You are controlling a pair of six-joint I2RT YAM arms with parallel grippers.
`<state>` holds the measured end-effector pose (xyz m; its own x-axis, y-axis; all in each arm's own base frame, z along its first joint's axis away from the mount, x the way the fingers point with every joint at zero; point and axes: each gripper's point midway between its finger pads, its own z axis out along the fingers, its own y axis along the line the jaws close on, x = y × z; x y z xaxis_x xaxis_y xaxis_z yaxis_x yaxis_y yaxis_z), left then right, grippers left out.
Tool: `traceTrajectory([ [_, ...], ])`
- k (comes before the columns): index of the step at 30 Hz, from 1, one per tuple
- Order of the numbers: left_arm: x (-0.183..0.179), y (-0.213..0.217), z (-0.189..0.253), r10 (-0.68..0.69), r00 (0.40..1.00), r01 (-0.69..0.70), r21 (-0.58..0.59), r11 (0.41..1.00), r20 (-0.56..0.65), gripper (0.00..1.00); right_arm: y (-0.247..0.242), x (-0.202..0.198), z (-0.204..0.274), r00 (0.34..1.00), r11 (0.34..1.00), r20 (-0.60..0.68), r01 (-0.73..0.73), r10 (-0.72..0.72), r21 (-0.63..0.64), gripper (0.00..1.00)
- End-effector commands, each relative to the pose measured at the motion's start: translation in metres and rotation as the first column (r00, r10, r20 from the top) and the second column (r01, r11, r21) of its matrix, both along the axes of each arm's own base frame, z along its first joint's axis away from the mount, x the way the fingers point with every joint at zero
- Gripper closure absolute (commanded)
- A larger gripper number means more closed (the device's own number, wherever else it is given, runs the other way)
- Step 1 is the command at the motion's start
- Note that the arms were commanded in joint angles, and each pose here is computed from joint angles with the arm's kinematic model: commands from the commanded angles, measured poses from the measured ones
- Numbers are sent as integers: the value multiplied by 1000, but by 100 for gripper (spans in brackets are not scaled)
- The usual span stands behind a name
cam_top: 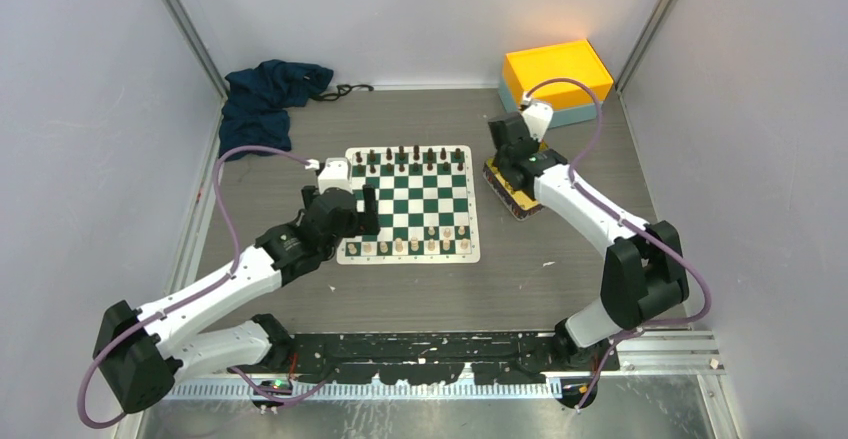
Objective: Set up the chess pieces on the board
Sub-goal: Pick up the chess piece from the storage box.
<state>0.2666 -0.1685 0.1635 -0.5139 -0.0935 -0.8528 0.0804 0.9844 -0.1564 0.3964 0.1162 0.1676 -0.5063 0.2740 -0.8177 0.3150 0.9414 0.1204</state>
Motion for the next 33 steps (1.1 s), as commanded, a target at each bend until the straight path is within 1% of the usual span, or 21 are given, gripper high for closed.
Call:
traceTrajectory([
  [1,13,-13,24,-6,998,10,-51,999,66,4,-41,3,-16,995,996,-31,91,-91,-2,64],
  [5,15,-18,22,-14,998,17,-53,998,61,4,-70,7,-38,984,986,-74,165,-164,10,63],
  [9,16,-20,20,-20,998,23,-54,998,59,4,-88,11,-55,974,979,-105,204,-201,24,63],
  [22,15,-23,13,-33,998,36,-61,997,48,4,-107,17,-95,954,967,-180,251,-240,39,63],
  [33,18,-29,5,-40,999,42,-61,997,34,4,-116,21,-112,946,965,-210,260,-245,44,63],
])
